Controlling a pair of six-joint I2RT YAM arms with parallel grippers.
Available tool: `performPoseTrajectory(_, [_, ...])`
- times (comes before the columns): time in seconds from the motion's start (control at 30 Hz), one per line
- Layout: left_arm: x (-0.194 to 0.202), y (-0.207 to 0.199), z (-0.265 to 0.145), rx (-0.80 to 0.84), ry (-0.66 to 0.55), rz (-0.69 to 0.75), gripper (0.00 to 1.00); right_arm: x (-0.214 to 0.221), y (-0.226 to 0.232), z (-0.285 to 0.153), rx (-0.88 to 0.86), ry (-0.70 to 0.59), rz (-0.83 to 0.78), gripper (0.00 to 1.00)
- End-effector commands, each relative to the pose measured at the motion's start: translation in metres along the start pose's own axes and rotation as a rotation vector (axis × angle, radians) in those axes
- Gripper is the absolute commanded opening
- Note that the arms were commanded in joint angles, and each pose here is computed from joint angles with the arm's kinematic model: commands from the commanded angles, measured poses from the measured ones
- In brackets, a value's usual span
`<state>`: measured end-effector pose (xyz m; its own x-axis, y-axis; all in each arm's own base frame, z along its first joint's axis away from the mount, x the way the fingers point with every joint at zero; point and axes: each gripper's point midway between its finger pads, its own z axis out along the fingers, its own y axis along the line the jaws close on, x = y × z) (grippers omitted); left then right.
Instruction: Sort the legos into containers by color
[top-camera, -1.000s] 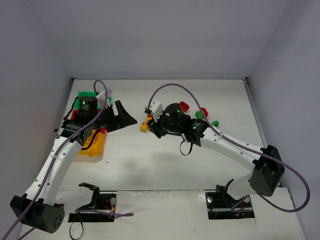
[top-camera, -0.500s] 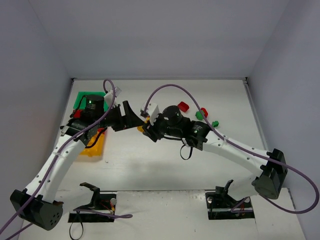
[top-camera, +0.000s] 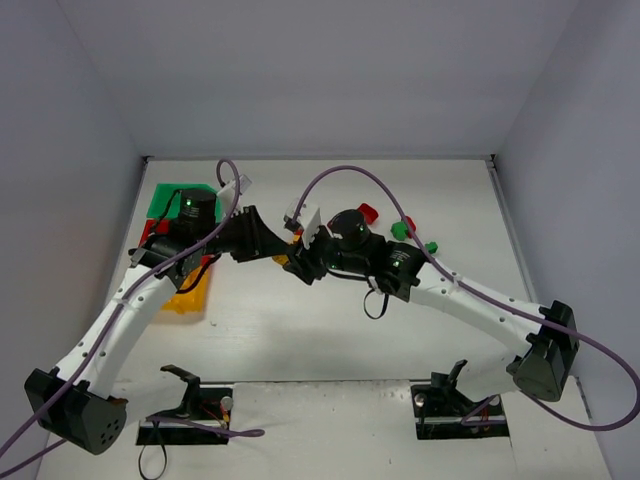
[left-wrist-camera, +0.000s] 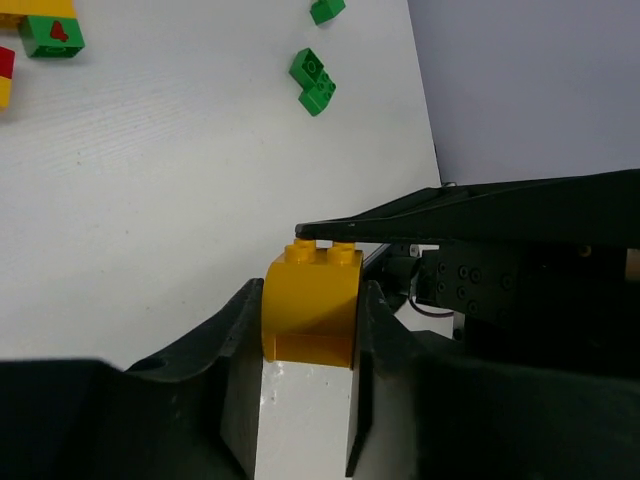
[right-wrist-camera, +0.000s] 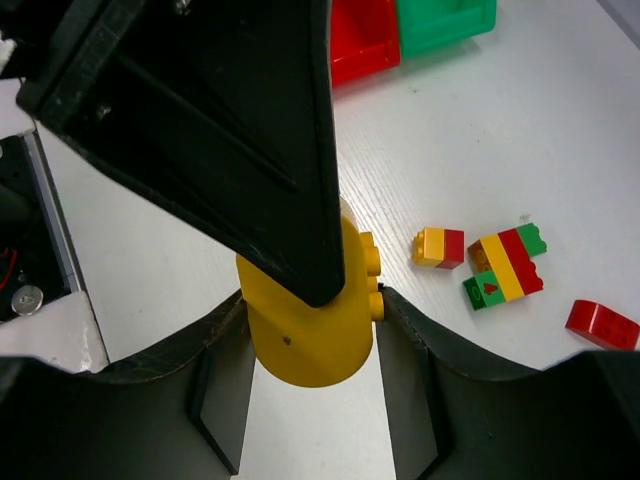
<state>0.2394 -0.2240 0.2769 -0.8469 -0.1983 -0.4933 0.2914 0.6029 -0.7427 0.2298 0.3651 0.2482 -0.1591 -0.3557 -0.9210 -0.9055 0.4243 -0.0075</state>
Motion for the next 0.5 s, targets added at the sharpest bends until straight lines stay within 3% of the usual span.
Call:
performPoseTrajectory(0.0, [-0.010,-0.007,-0.001,0.028,-0.047,0.044,0.09,-0.052,0.003,-0.010,-0.010,-0.177,-0.014,0.11])
performPoseTrajectory(0.03, [-0.012,-0.005,-0.001,0.014,-0.059,0.048,0.02,-0.051,0.002,-0.010,0.001,-0.177,-0.017,0.27])
performPoseTrajectory(0.07, [-0.010,-0.002,-0.002,0.003,-0.060,0.048,0.00,-0.050,0.000,-0.010,0.010,-0.175,-0.016,0.38])
performPoseTrajectory(0.1, [-0.010,0.000,-0.004,-0.011,-0.064,0.058,0.00,-0.050,-0.002,-0.012,0.023,-0.176,-0.013,0.55])
performPoseTrajectory(0.23, [-0.014,0.038,-0.014,-0.213,-0.111,0.079,0.00,-0.039,-0.014,-0.015,0.091,-0.151,0.005,0.88])
performPoseTrajectory(0.3, [-0.011,0.068,-0.025,-0.359,-0.109,0.057,0.00,-0.033,-0.023,-0.020,0.138,-0.137,0.021,0.96])
performPoseTrajectory(0.47, [-0.007,0.162,-0.080,-0.794,-0.179,-0.117,0.00,-0.011,-0.042,-0.032,0.234,-0.102,0.085,0.98])
